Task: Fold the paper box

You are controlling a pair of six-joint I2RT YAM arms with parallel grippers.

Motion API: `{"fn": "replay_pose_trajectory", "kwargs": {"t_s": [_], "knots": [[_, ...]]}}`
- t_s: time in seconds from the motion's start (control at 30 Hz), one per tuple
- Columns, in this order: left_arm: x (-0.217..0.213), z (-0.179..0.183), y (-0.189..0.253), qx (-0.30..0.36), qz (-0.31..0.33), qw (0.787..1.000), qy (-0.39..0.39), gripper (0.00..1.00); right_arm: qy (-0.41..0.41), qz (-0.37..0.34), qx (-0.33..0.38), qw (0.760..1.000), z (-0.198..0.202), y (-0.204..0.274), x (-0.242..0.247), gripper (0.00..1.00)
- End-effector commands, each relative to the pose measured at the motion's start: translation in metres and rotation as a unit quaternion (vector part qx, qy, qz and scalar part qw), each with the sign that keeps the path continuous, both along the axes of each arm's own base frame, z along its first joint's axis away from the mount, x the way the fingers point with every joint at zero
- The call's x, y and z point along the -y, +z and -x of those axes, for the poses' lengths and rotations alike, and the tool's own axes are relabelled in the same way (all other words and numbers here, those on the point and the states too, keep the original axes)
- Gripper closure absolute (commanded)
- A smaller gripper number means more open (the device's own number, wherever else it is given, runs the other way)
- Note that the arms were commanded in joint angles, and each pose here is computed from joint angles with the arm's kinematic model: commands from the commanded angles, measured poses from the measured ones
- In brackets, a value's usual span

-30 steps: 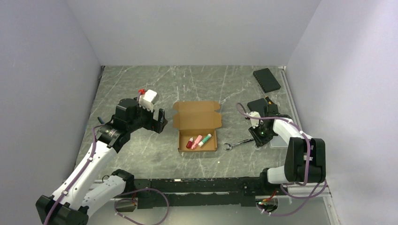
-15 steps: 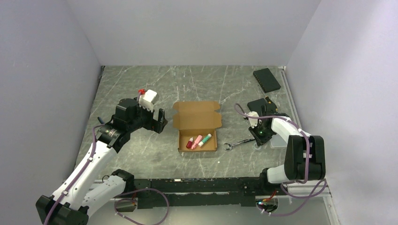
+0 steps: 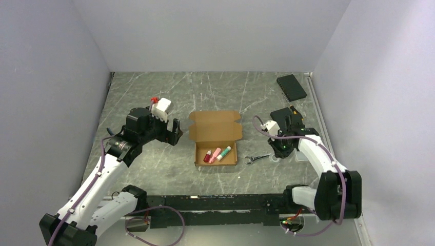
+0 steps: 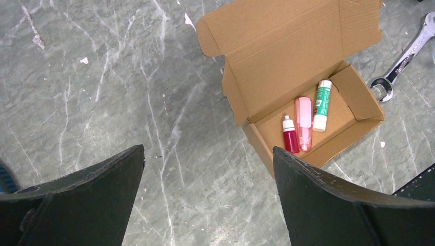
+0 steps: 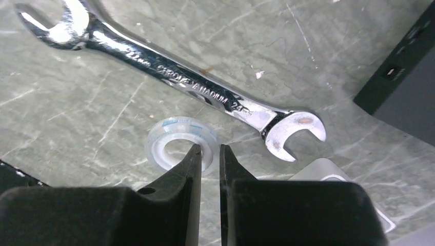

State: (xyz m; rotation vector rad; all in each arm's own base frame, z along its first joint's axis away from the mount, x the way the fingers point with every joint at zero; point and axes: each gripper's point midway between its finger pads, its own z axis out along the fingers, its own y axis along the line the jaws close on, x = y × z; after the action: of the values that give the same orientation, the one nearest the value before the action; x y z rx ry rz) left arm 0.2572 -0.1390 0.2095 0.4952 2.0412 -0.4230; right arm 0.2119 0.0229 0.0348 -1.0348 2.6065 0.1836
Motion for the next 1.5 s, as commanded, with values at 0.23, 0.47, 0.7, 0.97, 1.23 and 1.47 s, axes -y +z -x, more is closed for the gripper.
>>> {"fn": "replay_pose_trajectory", "kwargs": {"t_s": [0.23,0.47,0.7,0.97,1.23,1.47], "knots": [[-0.002,-0.004,0.004,0.016,-0.003,1.0,-0.004,0.0,0.186,-0.126,0.098,0.969,-0.001,0.088,-0.067,1.0],[-0.004,-0.005,0.003,0.013,-0.001,1.0,-0.002,0.01,0.309,-0.153,0.137,0.929,-0.021,0.131,-0.146,1.0],[-0.021,-0.009,0.003,0.019,-0.016,0.999,0.039,0.0,0.373,-0.106,0.11,0.915,-0.026,0.107,-0.217,1.0],[-0.039,-0.012,0.002,0.026,-0.032,0.996,0.085,0.01,0.363,-0.056,0.101,0.925,-0.042,0.066,-0.26,0.98],[-0.046,-0.012,0.001,0.027,-0.039,0.994,0.1,0.0,0.348,-0.036,0.092,0.932,-0.046,0.043,-0.282,0.86],[-0.046,-0.013,-0.001,0.02,-0.037,0.994,0.102,0.01,0.349,-0.052,0.087,0.932,-0.036,0.052,-0.288,0.57]]}}
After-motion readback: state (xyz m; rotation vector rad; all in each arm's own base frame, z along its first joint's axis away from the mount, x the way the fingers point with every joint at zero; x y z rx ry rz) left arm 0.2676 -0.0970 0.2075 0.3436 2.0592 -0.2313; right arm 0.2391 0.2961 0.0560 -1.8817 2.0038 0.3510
